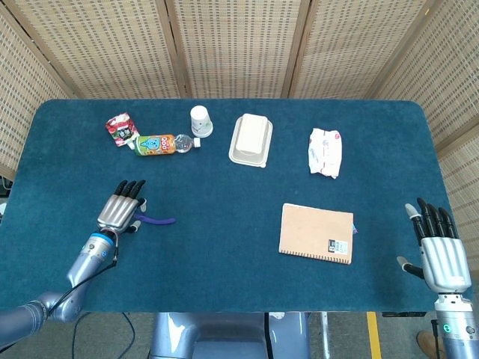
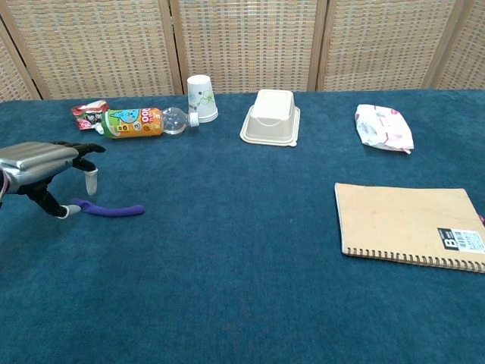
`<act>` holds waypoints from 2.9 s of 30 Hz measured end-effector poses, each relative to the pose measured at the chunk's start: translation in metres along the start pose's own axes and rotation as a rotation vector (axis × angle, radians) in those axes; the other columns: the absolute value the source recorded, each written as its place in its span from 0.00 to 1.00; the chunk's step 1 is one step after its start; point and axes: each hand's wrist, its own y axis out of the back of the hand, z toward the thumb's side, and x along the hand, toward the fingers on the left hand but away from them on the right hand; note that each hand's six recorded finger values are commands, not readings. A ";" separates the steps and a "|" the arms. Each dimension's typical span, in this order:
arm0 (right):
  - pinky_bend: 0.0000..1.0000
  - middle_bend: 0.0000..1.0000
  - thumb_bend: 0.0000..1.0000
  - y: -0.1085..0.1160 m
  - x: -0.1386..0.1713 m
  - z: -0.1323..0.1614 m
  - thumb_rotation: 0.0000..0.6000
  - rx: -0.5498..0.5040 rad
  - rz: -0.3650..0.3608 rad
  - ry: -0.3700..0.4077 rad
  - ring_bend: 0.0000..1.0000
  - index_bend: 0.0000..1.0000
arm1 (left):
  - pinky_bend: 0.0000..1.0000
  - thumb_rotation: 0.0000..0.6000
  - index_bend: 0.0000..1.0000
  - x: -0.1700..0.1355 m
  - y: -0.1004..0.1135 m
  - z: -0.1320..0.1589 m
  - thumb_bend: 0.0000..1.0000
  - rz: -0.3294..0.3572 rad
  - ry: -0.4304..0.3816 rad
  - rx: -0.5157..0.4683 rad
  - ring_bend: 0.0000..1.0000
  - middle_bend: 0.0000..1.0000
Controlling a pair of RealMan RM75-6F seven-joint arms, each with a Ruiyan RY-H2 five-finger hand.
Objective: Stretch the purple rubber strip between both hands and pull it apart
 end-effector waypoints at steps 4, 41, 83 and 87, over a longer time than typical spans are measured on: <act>0.00 0.00 0.00 0.000 0.000 -0.001 1.00 -0.005 0.000 -0.001 0.00 0.03 | 0.00 1.00 0.48 0.003 -0.004 0.004 0.36 -0.013 0.000 -0.008 0.00 0.00; 0.00 0.00 0.00 -0.001 -0.001 -0.004 1.00 -0.015 0.010 -0.009 0.00 0.03 | 0.00 1.00 0.62 0.005 0.006 -0.002 0.40 0.007 0.031 -0.217 0.00 0.00; 0.00 0.00 0.27 0.043 -0.085 0.102 1.00 -0.309 0.202 0.333 0.00 0.39 | 0.00 1.00 0.63 0.048 0.138 0.206 0.40 0.007 -0.428 -1.001 0.00 0.00; 0.00 0.00 0.32 0.048 -0.100 0.135 1.00 -0.386 0.272 0.367 0.00 0.40 | 0.00 1.00 0.63 0.044 0.141 0.225 0.40 0.003 -0.449 -1.014 0.00 0.00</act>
